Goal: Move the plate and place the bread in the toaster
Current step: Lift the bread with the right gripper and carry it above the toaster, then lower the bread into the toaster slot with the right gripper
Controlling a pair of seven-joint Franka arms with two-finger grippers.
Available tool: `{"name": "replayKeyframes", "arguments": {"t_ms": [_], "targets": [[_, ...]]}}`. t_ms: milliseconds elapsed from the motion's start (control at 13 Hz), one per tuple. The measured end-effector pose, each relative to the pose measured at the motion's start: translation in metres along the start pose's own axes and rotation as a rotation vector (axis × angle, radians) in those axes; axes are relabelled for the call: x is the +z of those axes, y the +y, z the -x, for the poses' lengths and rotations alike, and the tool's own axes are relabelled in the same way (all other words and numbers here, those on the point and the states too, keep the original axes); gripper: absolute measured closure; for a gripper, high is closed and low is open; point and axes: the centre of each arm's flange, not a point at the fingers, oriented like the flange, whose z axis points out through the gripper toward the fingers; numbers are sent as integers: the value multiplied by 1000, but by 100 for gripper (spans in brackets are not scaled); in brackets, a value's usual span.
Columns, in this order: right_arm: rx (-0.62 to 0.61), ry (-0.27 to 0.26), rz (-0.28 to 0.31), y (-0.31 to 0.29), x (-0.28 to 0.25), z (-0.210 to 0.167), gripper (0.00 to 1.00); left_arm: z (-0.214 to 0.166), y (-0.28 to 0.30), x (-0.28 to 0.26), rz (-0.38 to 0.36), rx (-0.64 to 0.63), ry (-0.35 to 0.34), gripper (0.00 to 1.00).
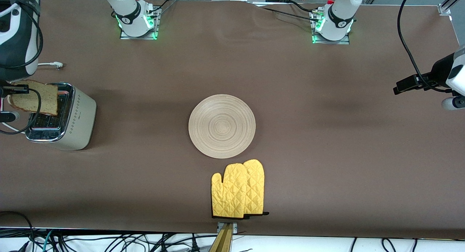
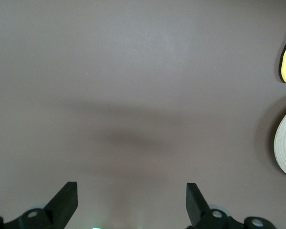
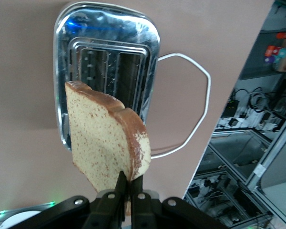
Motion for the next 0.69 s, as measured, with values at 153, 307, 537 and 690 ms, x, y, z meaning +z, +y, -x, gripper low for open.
{"name": "replayKeyframes", "arguments": {"t_ms": [153, 307, 537, 690], "targets": [[0, 3, 52, 2, 3, -7, 94, 0, 0, 0, 0, 0, 0, 0], [-2, 2, 85, 3, 7, -13, 94, 0, 0, 0, 0, 0, 0, 0], [-8, 21, 137, 4, 13, -25, 94, 0, 0, 0, 0, 0, -1, 0], [-1, 16, 157, 7, 22, -32, 94, 0, 0, 0, 0, 0, -1, 0]]}}
